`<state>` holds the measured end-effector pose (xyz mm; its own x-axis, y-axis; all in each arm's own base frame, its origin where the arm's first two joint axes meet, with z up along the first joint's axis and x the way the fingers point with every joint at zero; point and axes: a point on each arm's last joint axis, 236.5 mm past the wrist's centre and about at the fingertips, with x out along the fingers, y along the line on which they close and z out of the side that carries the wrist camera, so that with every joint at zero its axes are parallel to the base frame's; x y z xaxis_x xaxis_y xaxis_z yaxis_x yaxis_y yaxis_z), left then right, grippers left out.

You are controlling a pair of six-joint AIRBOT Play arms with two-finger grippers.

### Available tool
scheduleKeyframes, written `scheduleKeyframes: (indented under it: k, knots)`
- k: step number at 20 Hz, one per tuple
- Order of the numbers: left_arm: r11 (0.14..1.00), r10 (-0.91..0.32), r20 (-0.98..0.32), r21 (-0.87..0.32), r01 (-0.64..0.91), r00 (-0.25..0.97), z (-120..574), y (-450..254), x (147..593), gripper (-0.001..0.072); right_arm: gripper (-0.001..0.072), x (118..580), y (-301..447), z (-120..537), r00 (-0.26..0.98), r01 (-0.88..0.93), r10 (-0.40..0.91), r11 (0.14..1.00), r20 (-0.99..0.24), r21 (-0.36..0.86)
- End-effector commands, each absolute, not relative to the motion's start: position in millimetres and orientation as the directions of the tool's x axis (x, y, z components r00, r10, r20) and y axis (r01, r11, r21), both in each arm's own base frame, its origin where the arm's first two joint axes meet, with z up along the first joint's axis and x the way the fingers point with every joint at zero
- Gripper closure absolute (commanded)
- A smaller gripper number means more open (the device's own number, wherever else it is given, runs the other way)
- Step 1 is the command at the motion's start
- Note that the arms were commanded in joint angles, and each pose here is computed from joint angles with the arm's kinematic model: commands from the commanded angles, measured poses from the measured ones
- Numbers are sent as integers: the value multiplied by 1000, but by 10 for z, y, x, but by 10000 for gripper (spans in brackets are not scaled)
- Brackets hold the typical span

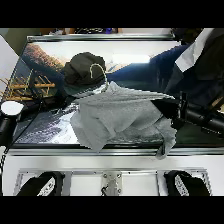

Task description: Fold the clothes and pants, and hang the long-sleeved shirts on hangers.

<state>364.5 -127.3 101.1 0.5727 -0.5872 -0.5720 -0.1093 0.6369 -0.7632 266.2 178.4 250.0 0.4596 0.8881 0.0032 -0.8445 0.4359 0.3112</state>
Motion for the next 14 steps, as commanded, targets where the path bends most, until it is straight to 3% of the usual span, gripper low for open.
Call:
scheduleKeyframes:
  k: [1,8,14]
  knots:
    - [657,-648,-543,-753,31,534,1453,-1417,3726,694,695,2475,1871,2442,381,-873,924,367,-22,320]
    - [655,-723,-535,-733,186,438,2023,-1621,3823,694,695,2438,1912,2566,362,-875,932,328,31,356]
    - [646,-753,-524,-704,296,398,2362,-1782,3787,693,695,2554,1921,2945,405,-875,894,319,191,364]
